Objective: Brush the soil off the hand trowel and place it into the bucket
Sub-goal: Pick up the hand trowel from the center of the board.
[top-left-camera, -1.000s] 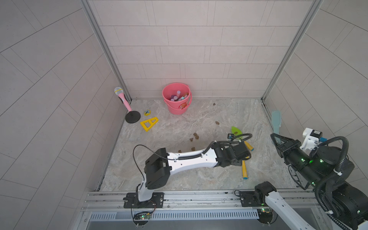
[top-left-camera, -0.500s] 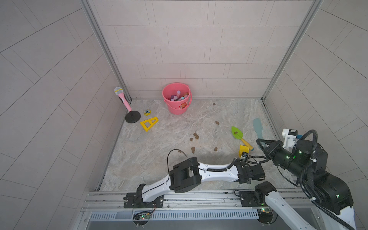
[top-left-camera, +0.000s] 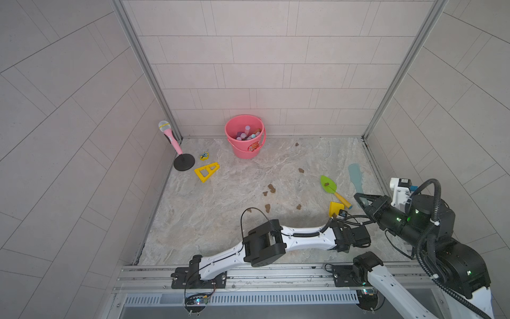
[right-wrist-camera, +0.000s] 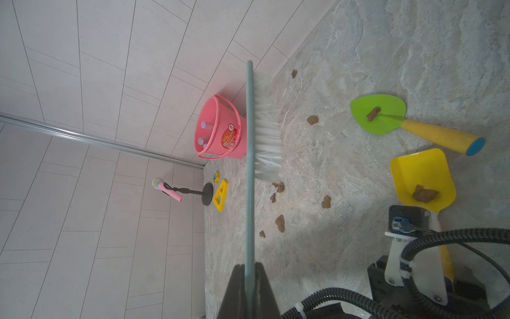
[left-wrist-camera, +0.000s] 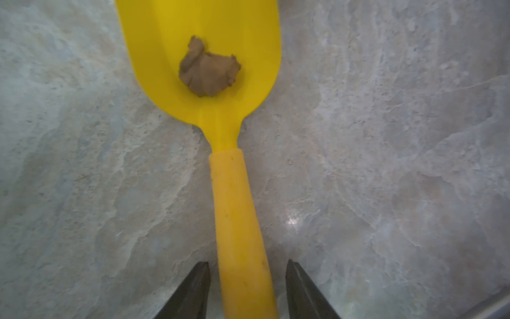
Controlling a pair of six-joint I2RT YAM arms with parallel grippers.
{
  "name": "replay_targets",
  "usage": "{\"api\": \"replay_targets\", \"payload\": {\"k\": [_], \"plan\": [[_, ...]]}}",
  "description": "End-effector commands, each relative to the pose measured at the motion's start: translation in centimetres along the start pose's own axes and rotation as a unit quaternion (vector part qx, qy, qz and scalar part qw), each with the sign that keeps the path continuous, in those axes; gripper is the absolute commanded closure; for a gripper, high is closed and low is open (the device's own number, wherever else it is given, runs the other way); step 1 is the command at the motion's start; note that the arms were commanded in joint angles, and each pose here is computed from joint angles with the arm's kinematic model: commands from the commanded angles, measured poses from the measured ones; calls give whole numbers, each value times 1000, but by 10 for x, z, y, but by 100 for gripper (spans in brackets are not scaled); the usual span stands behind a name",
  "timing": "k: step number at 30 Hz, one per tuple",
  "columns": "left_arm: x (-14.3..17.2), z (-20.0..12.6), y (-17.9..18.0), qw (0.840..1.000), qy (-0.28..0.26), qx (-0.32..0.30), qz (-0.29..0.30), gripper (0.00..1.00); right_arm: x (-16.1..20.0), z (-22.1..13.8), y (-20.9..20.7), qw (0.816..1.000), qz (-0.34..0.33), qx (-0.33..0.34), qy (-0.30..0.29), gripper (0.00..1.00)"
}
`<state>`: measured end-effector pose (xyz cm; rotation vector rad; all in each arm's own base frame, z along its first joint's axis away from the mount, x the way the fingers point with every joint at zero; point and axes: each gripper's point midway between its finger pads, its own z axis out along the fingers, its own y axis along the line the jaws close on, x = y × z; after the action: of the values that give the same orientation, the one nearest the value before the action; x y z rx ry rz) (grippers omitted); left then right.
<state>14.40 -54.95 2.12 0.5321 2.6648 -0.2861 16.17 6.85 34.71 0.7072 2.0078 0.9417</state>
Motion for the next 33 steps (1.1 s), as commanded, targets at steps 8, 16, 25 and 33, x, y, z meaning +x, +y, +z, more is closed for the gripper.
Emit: {"api": "replay_targets", "payload": {"k": [8,16,25,33], "plan": [[8,-10,30,999,33,-32,8,86,-4,-2,-6,1000,-4,11,-15,100],[4,-60,67,998,46,-29,23,100,-3,2,-7,1000,6,10,-15,100],[5,-137,164,997,47,-66,16,100,7,18,-2,1000,1,-29,9,100],[5,-204,226,999,2,-49,-2,100,20,43,14,994,-44,-83,52,100]]}}
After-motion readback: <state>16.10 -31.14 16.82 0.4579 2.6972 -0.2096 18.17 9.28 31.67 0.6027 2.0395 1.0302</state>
